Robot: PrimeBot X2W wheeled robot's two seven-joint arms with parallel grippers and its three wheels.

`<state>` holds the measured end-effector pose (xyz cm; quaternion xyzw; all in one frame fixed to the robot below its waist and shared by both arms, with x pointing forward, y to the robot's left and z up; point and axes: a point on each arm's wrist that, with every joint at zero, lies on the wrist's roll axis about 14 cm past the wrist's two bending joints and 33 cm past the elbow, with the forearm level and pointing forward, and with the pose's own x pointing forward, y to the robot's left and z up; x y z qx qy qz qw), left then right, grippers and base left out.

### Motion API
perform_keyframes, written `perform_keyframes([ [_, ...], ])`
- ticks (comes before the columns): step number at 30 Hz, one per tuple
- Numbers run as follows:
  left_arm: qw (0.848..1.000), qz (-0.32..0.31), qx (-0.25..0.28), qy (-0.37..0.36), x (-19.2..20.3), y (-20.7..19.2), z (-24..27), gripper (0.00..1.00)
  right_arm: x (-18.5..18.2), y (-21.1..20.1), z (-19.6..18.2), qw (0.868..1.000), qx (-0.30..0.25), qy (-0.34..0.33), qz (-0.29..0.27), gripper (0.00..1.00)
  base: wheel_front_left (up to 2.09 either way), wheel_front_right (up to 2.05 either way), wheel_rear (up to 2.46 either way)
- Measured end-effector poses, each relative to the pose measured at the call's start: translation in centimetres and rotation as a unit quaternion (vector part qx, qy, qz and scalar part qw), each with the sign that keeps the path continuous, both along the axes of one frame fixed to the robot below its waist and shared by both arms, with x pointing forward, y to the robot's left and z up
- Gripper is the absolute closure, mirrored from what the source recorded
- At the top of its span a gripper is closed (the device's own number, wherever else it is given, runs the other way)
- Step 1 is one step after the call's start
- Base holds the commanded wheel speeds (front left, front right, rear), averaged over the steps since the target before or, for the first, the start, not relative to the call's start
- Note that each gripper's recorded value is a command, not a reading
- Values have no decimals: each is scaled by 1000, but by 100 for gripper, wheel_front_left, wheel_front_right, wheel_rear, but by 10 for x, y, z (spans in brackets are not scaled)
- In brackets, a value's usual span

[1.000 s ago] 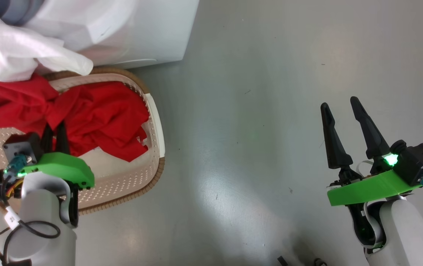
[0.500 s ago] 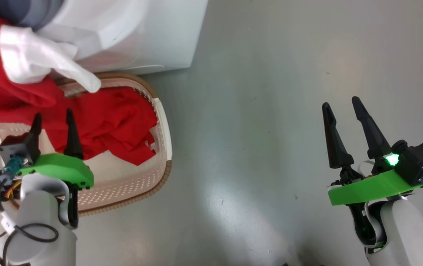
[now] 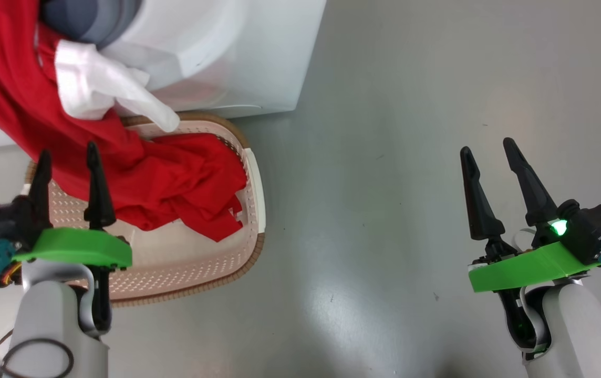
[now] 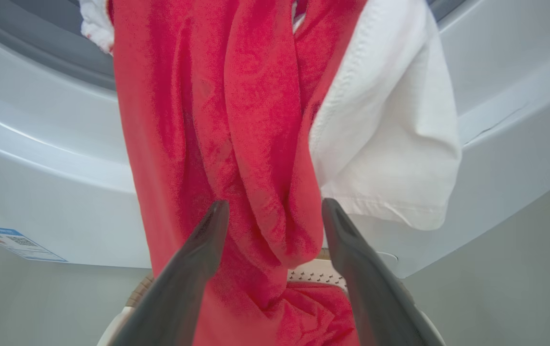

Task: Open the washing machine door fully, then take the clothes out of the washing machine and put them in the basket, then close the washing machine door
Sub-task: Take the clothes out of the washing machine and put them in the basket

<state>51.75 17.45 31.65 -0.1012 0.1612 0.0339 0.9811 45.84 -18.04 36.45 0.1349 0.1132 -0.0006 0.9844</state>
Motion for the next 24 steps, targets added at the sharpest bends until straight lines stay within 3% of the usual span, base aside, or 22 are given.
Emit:
perform_keyframes([
  [13,997,13,32,-66,-23,17,51,0,1,6,7,1000,2,-9,11,0,0,0,0],
  [24,996,18,23,-86,-37,12,68,0,0,6,7,1000,-2,-8,14,0,0,0,0],
])
